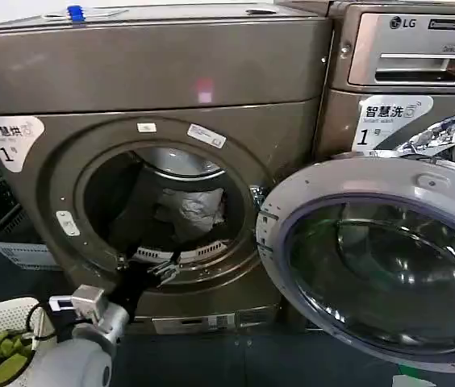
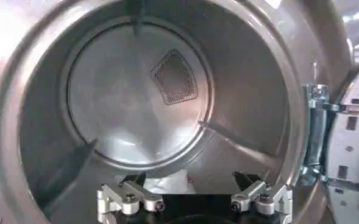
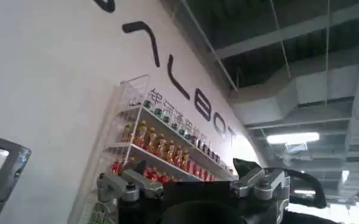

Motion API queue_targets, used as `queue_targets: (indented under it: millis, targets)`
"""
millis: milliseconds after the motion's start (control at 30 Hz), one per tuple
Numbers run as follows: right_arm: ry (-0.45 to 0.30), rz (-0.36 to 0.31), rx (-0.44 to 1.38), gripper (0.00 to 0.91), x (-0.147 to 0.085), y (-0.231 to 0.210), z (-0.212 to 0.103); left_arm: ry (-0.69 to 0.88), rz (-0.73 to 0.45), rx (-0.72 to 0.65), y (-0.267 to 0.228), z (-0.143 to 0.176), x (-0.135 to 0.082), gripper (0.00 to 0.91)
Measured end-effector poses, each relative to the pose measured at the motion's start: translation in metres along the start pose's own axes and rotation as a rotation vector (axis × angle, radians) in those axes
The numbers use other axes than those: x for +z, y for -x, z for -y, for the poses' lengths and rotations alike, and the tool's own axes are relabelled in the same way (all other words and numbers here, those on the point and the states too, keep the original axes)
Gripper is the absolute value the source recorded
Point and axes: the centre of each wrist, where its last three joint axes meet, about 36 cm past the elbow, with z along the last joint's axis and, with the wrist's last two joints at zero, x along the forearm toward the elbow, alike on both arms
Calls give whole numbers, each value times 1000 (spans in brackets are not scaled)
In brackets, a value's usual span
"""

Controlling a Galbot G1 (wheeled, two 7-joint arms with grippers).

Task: Grasp the clothes from the dryer.

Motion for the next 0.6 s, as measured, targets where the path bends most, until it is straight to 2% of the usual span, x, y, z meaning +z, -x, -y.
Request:
queue_targets:
  millis: [600]
  targets:
    - [5,1,0,907,2,0,0,-4,0,2,-1,0,0,907]
